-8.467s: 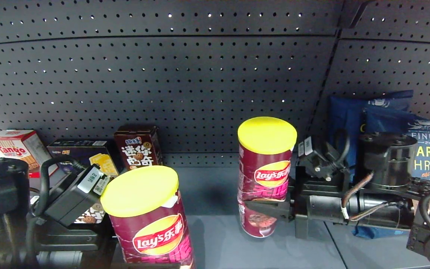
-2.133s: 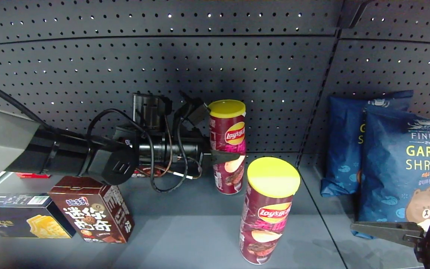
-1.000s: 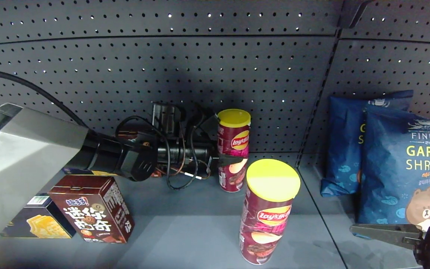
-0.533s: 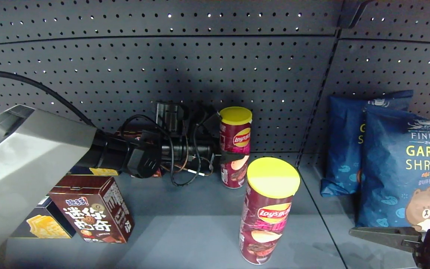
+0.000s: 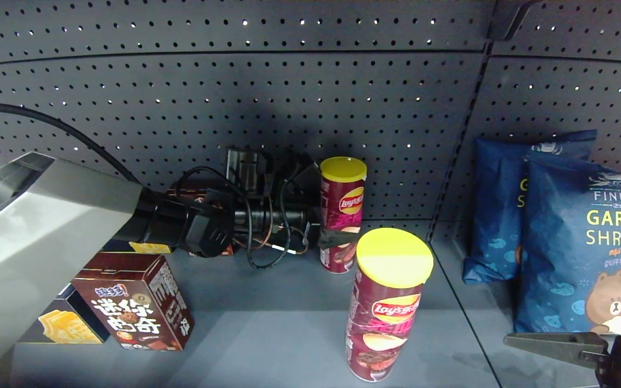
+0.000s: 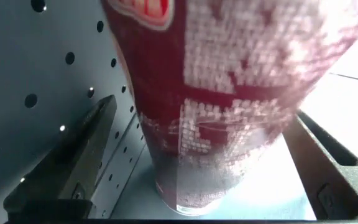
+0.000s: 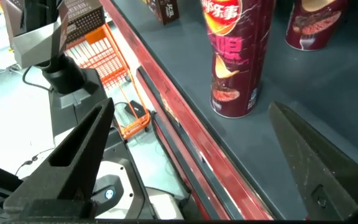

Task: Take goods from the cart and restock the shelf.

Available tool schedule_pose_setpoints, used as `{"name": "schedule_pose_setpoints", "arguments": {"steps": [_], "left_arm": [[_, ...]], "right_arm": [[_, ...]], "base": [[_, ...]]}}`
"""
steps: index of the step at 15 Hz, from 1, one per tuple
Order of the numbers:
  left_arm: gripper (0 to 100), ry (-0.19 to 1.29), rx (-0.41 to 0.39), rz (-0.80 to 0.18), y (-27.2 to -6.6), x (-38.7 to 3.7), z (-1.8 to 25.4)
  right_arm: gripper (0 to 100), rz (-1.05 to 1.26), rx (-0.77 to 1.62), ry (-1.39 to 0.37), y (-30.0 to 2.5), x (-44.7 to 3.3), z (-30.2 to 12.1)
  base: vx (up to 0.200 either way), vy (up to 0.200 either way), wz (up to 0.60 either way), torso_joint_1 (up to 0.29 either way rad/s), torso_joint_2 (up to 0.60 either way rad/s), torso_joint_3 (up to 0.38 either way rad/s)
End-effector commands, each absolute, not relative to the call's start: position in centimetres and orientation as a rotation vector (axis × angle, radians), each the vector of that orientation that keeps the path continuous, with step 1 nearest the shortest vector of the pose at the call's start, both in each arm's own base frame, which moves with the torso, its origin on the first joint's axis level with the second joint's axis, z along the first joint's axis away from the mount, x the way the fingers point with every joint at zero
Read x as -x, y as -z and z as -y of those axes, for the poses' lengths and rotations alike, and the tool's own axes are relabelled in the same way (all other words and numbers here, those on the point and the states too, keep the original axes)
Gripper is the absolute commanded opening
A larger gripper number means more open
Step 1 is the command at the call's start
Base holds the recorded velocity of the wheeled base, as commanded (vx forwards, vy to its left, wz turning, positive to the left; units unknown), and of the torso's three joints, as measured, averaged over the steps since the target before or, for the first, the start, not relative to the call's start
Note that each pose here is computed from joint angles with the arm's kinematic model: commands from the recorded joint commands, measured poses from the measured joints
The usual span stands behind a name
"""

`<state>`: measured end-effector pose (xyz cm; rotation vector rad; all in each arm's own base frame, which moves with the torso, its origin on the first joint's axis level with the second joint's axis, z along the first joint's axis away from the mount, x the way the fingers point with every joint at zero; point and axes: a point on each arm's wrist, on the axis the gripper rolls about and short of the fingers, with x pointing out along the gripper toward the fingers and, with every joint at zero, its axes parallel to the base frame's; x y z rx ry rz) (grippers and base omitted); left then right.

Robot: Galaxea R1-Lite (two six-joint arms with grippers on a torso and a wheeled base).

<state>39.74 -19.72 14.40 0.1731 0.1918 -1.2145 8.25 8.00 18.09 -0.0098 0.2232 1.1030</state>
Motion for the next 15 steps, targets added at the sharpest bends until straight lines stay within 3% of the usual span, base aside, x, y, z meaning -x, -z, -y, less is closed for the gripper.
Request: {"name": "schedule_pose_setpoints", "arguments": {"steps": [1, 4, 5, 12, 15], "left_arm": [[100, 1.214, -0.174, -0.195, -14.4, -39.6, 19.6], [100, 1.214, -0.177, -0.189, -14.8, -39.3, 19.5], [100, 1.211, -0.181, -0.169, -15.9, -38.5, 19.1], [100, 1.209, -0.186, -0.149, -18.7, -34.7, 17.3], [100, 1.169, -0.184, -0.155, -19.6, -32.8, 15.0]], "right_arm": [[100, -0.225, 0.010, -1.103, -18.0, -8.2, -7.9], [100, -0.229, 0.011, -1.102, -17.9, -8.2, -8.0], [100, -0.236, 0.011, -1.104, -17.8, -8.3, -8.0], [100, -0.279, 0.006, -1.114, -17.3, -8.6, -8.3], [100, -0.319, 0.000, -1.113, -16.5, -8.4, -8.2]], "base": [[0.000, 0.000, 0.00, 0.000, 0.00, 0.000], [0.000, 0.000, 0.00, 0.000, 0.00, 0.000], [0.000, 0.000, 0.00, 0.000, 0.00, 0.000], [0.000, 0.000, 0.00, 0.000, 0.00, 0.000], [0.000, 0.000, 0.00, 0.000, 0.00, 0.000]]}}
